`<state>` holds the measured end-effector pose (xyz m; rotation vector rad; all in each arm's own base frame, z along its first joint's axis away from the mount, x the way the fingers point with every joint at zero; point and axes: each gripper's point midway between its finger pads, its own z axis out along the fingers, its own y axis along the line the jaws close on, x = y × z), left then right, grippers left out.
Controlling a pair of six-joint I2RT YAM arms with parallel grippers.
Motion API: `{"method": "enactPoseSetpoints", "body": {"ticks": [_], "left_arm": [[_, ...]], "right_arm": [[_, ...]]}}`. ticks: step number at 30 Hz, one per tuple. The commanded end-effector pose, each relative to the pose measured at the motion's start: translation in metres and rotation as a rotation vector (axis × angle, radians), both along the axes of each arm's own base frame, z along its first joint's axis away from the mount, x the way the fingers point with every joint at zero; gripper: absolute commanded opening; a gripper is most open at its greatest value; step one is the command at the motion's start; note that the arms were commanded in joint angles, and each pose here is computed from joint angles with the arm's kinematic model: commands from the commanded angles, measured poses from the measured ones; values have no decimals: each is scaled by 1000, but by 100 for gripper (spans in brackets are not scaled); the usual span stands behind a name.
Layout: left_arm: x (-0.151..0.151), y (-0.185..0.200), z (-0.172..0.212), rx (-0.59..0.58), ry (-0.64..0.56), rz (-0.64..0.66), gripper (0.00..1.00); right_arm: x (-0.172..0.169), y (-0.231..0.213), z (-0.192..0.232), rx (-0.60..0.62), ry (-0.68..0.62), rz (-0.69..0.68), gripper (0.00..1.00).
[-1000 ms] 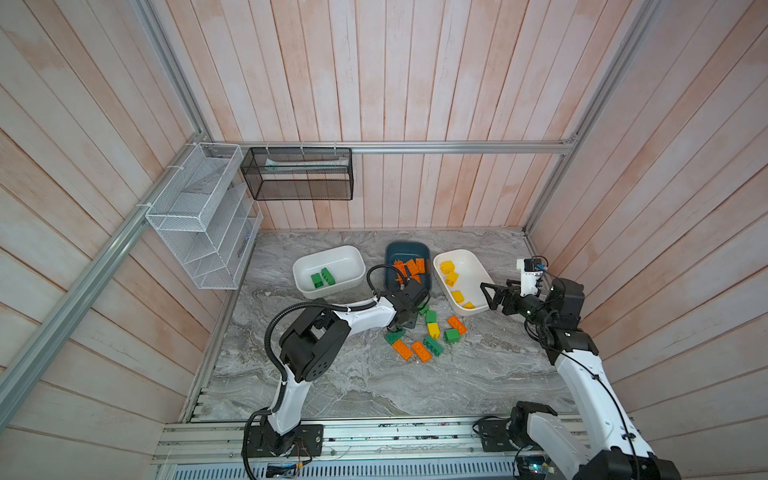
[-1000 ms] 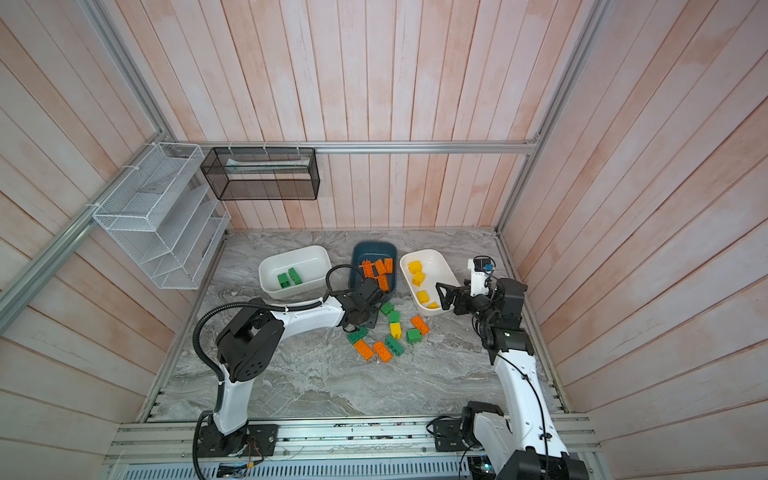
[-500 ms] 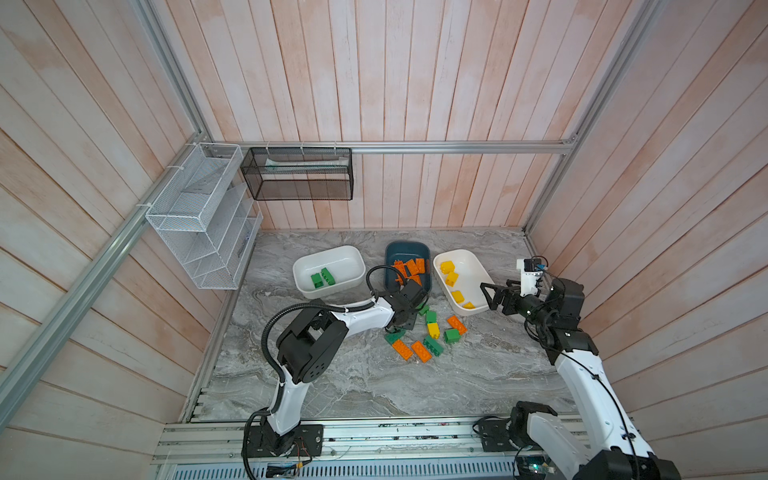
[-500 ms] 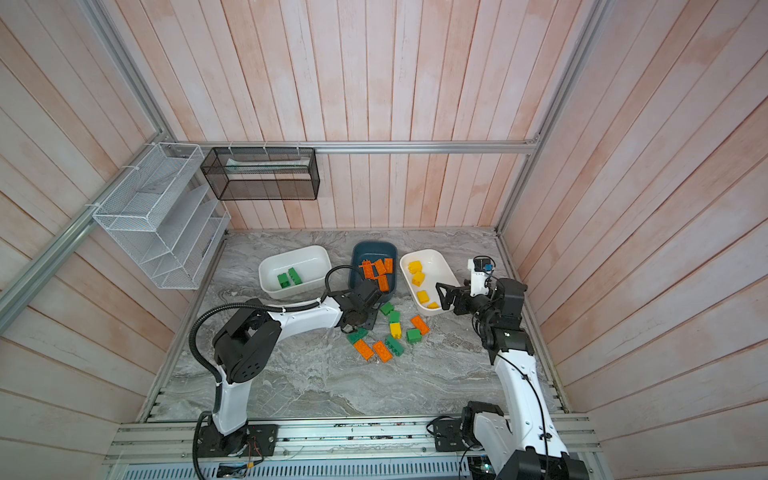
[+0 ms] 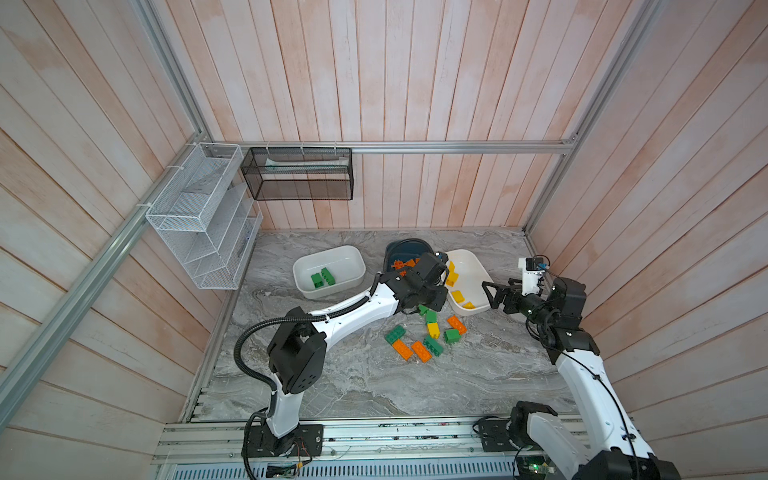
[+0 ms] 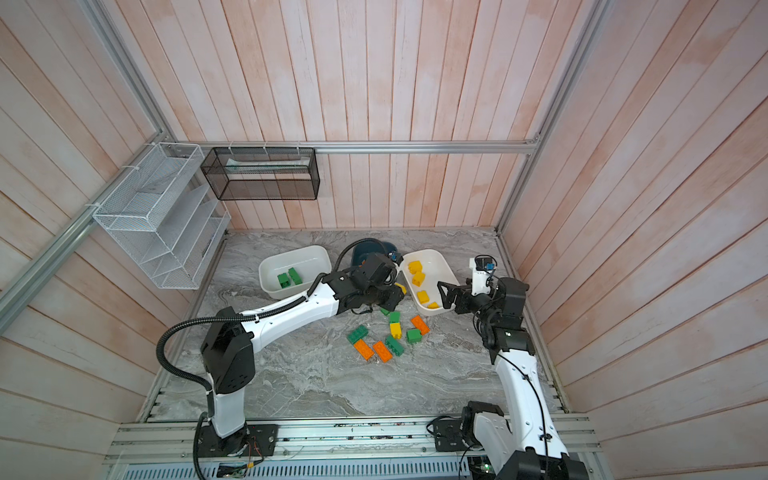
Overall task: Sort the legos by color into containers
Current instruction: 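Move the left gripper back to the pile and grasp a yellow brick, then carry the yellow brick over the yellow-brick tub and release it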
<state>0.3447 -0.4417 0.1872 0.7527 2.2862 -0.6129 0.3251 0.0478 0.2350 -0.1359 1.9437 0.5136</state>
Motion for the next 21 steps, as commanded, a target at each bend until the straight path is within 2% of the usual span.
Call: {"method": "enactPoseSetpoints", "body": {"ticks": [1,8,15,19,21], "left_arm": [[9,-34,-4,-21,-40,-95,26],[47,-86,-30,-45,-81,-106,27],[78,-107,-59,-66,-136,-72,28],[85,-111,-69,-67,-142,-67,34],[87,-110,-59,-88,-143,-72,45]], "right_arm": [[2,-8,20,-35,-49,-28,98],[5,-14,22,-41,-56,-62,98],[6,-19,21,-47,-55,-75,98],[7,-19,19,-45,-50,-73,98],[6,-17,17,-41,-42,-63,98]]}}
